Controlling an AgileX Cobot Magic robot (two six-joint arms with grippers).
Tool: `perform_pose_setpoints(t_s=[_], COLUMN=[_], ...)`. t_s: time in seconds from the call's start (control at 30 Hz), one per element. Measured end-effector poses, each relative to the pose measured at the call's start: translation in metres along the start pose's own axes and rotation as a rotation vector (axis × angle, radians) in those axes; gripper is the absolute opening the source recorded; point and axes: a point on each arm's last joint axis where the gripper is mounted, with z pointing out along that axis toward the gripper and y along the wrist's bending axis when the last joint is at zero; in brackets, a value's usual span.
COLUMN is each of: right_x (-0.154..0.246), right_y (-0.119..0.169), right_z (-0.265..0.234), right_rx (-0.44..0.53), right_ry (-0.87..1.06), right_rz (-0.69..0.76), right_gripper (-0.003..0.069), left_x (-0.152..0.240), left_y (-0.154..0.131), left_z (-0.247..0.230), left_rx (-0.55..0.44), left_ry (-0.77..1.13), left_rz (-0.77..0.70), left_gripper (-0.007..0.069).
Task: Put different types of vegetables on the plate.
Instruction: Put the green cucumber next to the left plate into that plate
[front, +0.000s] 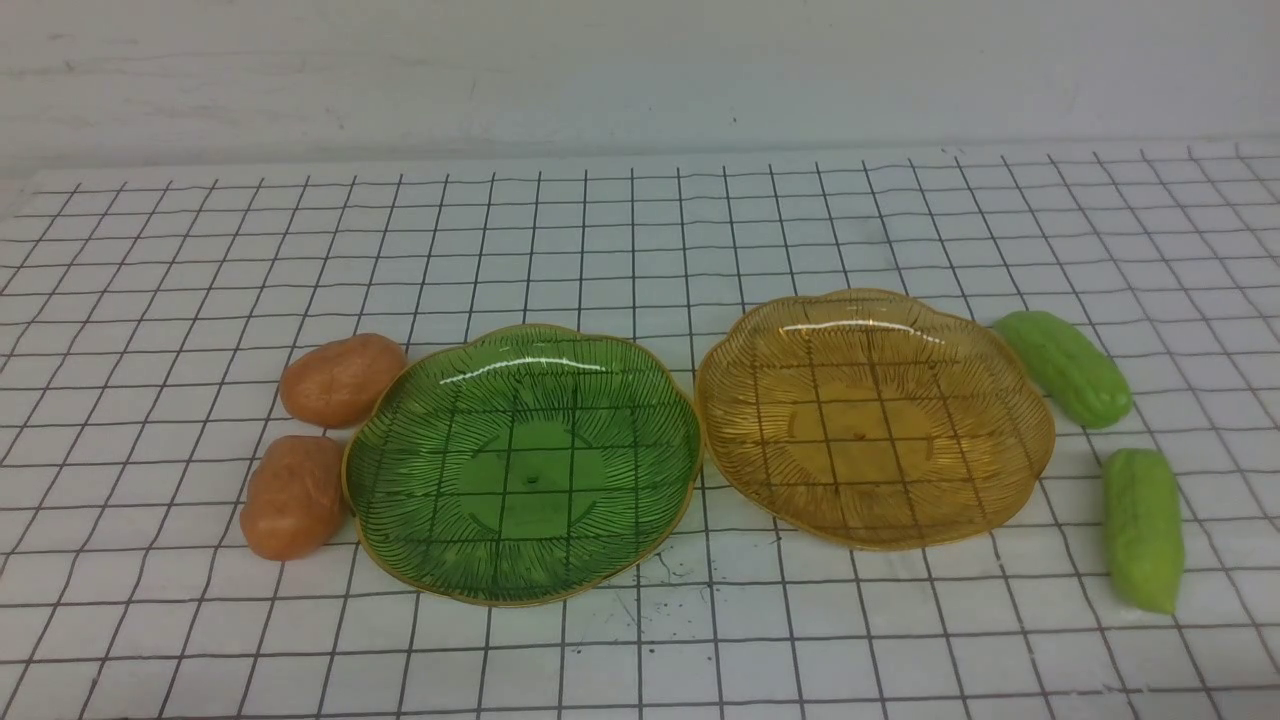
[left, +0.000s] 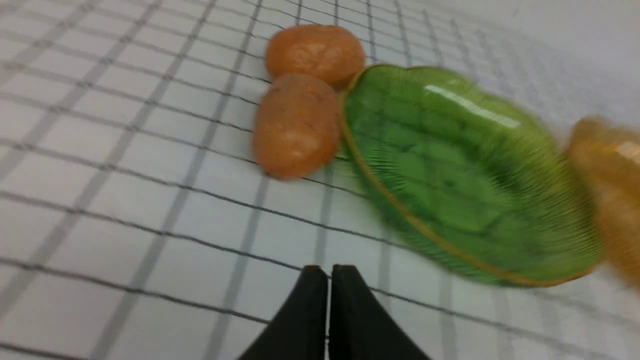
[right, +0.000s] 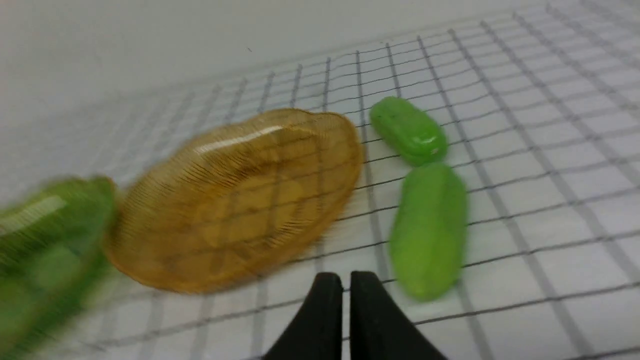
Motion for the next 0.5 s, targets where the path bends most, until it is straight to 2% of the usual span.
perform_pose_setpoints(t_s=[0.03,0.07,0.1,0.2,0.37,0.43,0.5], right_x=[0.000,-0.001,-0.002,-0.003,-0.004,-0.009,-0.030], right_y=[0.000,0.003,0.005,0.007,0.008,0.012,0.025], right_z=[0.000,0.000,0.000,0.000,-0.001,-0.002,-0.011], right_rx=[-0.004,-0.039,-0.057,-0.084,-0.098,-0.113,-0.156], right_ry=[0.001,-0.005,-0.011,-0.019,-0.021,-0.025,-0.080], right_rz=[0.034,0.202,0.287,0.406,0.411,0.359,0.259], right_gripper=[0.0015,0.0015,0.0015,0.0015,0.0015,0.0015,0.0015], left_x=[0.000,0.001,0.001,0.000,-0.005,-0.008,-0.020], left_y=[-0.001,-0.007,-0.009,-0.015,-0.017,-0.019,-0.033], left_z=[0.000,0.000,0.000,-0.001,-0.002,-0.003,-0.012], left_rx=[0.014,0.074,0.102,0.163,0.196,0.211,0.262], left_ry=[0.003,0.018,0.027,0.044,-0.001,-0.005,-0.013], left_rz=[-0.056,-0.287,-0.386,-0.571,-0.634,-0.603,-0.506], left_gripper=[-0.0008,-0.0008,-0.0008,-0.0008,-0.0008,-0.0008,-0.0008])
